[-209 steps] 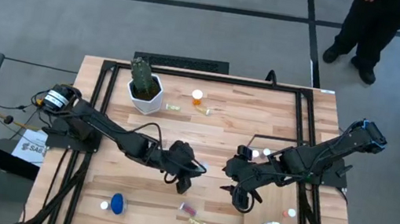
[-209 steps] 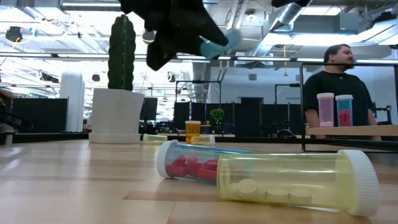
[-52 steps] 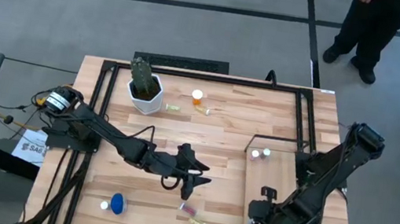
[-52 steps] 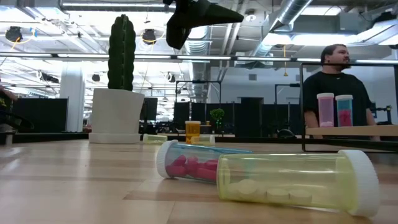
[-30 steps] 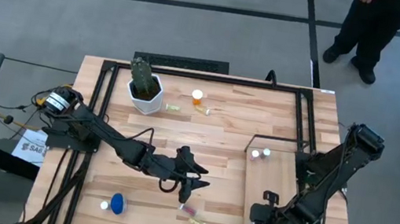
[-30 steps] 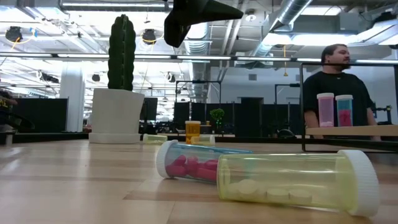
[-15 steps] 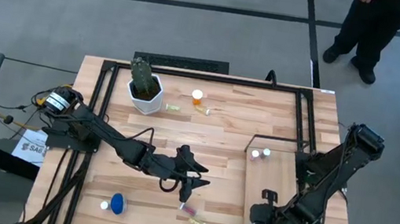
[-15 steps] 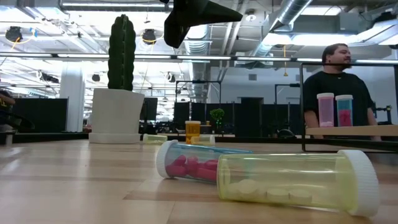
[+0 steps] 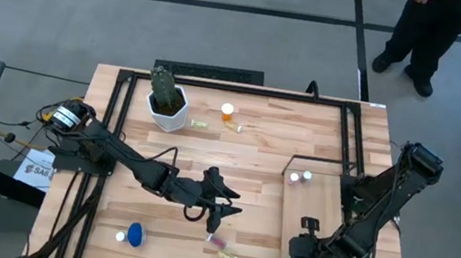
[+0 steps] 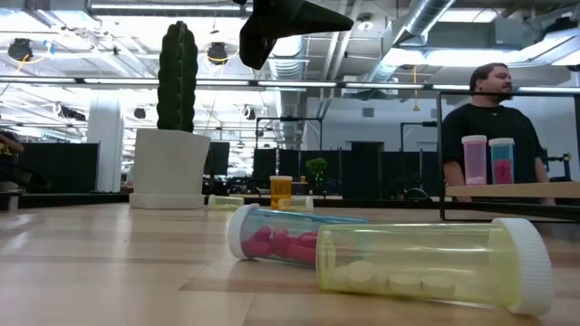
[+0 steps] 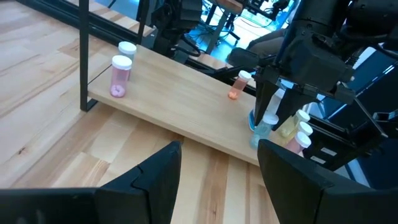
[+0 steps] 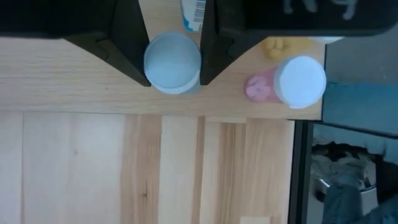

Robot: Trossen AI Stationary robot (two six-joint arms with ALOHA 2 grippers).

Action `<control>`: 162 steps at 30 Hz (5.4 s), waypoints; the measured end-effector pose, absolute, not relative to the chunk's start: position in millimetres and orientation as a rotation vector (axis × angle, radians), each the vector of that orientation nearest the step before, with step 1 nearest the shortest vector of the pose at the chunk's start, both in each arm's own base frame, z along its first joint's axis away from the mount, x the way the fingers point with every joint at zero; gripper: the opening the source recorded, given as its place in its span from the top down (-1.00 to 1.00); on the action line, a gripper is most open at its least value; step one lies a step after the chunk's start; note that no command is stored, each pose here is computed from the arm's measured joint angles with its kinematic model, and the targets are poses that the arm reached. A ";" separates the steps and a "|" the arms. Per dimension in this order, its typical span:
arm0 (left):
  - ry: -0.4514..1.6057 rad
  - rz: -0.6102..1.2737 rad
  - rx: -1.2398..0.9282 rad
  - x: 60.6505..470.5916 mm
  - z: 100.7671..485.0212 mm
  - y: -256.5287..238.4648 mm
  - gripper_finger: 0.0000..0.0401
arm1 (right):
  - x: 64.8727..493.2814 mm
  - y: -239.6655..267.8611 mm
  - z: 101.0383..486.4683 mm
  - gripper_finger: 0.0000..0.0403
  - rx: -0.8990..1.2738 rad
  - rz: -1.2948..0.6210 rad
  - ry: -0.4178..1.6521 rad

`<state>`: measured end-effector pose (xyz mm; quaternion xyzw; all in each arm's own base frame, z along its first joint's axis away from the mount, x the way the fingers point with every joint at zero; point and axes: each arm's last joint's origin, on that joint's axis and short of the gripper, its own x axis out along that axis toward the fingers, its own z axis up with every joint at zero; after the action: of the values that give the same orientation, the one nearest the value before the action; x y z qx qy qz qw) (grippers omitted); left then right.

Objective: Pick and place medicine bottles onto shelf by color
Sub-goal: Put the blue pill bottle on the shelf

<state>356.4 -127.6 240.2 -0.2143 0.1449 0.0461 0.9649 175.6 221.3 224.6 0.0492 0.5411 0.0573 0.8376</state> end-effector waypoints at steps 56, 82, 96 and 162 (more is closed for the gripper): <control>0.313 0.127 -0.423 355.3 237.5 -126.6 0.00 | 186.0 209.8 225.8 0.32 0.123 0.205 1.273; 0.321 0.159 -0.409 354.6 235.9 -125.6 0.00 | 184.0 204.3 223.8 0.32 0.069 0.201 1.321; 0.313 0.179 -0.410 354.6 236.0 -125.0 0.00 | 181.7 204.6 223.4 0.32 0.028 0.219 1.327; 0.317 0.183 -0.410 354.4 235.6 -124.9 0.00 | 177.9 208.5 223.5 0.29 0.069 0.163 1.308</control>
<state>354.4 -124.9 235.6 -0.2025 0.1564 0.0903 0.9625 177.9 208.5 223.5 0.0321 0.6075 0.0759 0.7901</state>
